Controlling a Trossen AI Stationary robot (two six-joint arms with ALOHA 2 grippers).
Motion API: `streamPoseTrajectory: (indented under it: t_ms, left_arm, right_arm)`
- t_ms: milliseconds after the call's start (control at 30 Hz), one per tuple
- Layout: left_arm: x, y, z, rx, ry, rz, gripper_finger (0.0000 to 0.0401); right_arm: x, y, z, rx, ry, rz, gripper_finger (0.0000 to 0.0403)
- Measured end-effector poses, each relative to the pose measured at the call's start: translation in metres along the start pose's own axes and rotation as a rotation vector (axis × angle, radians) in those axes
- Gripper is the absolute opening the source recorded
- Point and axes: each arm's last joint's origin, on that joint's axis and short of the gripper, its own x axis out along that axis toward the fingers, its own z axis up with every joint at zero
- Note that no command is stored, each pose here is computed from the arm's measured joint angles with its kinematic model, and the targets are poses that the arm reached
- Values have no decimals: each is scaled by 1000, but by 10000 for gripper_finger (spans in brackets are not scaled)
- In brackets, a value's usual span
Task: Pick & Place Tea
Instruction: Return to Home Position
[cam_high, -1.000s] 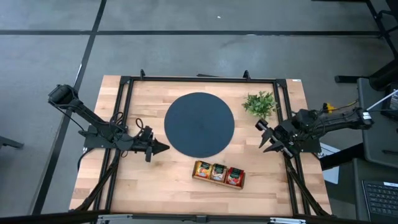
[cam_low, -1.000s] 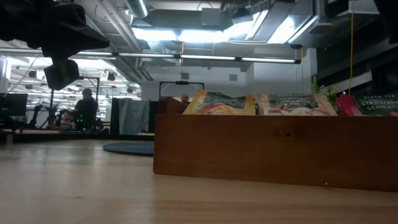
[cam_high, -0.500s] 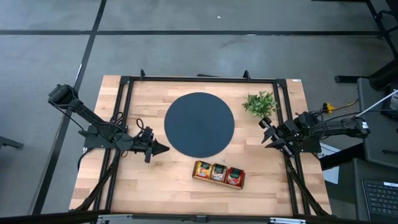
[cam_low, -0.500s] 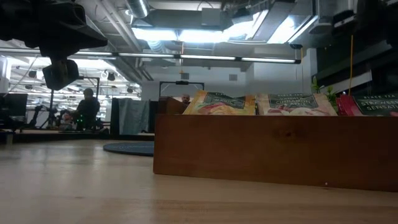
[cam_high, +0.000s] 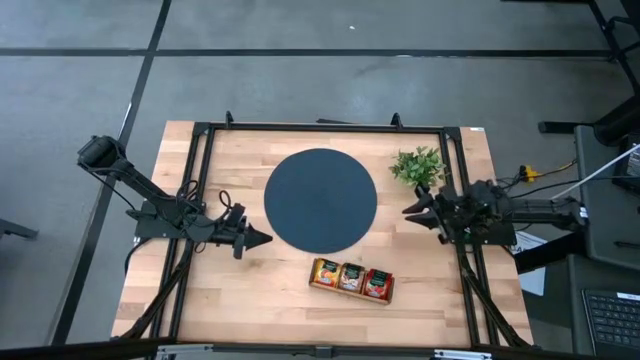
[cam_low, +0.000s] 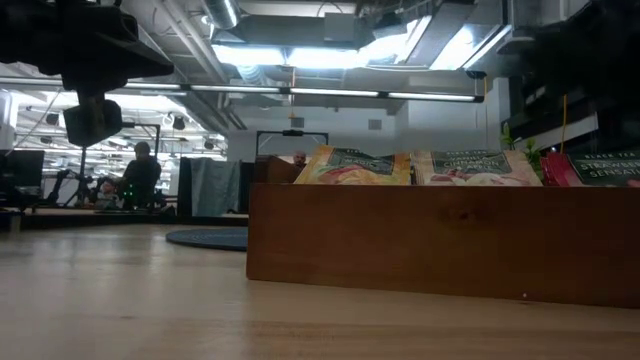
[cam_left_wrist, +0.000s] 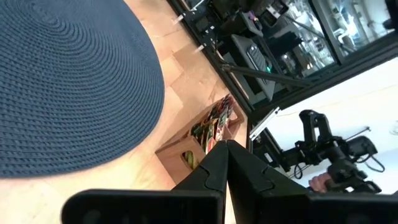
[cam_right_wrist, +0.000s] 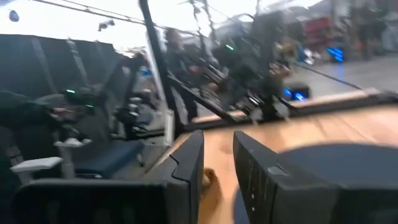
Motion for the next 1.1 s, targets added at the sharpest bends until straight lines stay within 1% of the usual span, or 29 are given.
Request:
streamPoseTrajectory:
  t_ms: [233, 333, 400, 467, 533, 633, 767, 833, 900, 1033, 1100]
  left_arm:
    - [0, 1, 2, -28, -57, 27, 4]
    - [0, 1, 2, -29, -58, 28, 4]
    - [0, 0, 2, -9, -64, 21, 4]
    - [-1, -5, 5, 39, -92, -16, 4]
    - [-6, -12, 11, 110, -148, -66, 4]
    - [-16, -19, 18, 212, -207, -90, 4]
    - [-32, -23, 28, 293, -215, -127, 4]
    - [-41, -25, 34, 331, -203, -177, 4]
    - [-52, -27, 41, 369, -194, -253, 4]
    - [-73, -29, 55, 421, -219, -396, 4]
    - [-79, -26, 58, 439, -209, -434, 4]
  right_arm:
    - [-6, -7, -18, 72, 161, -156, 90]
    - [-7, -7, -17, 48, 174, -193, 90]
    - [-7, -7, -16, 34, 182, -205, 90]
    - [-7, -7, -16, 22, 187, -205, 90]
    - [-7, -7, -16, 23, 187, -205, 90]
    - [-7, -7, -16, 19, 187, -205, 90]
    - [-7, -7, -16, 20, 187, -204, 90]
    - [-7, -7, -16, 18, 187, -204, 90]
    - [-7, -7, -16, 20, 187, -204, 90]
    - [-7, -7, -16, 17, 188, -202, 90]
    - [-7, -7, -16, 20, 188, -202, 90]
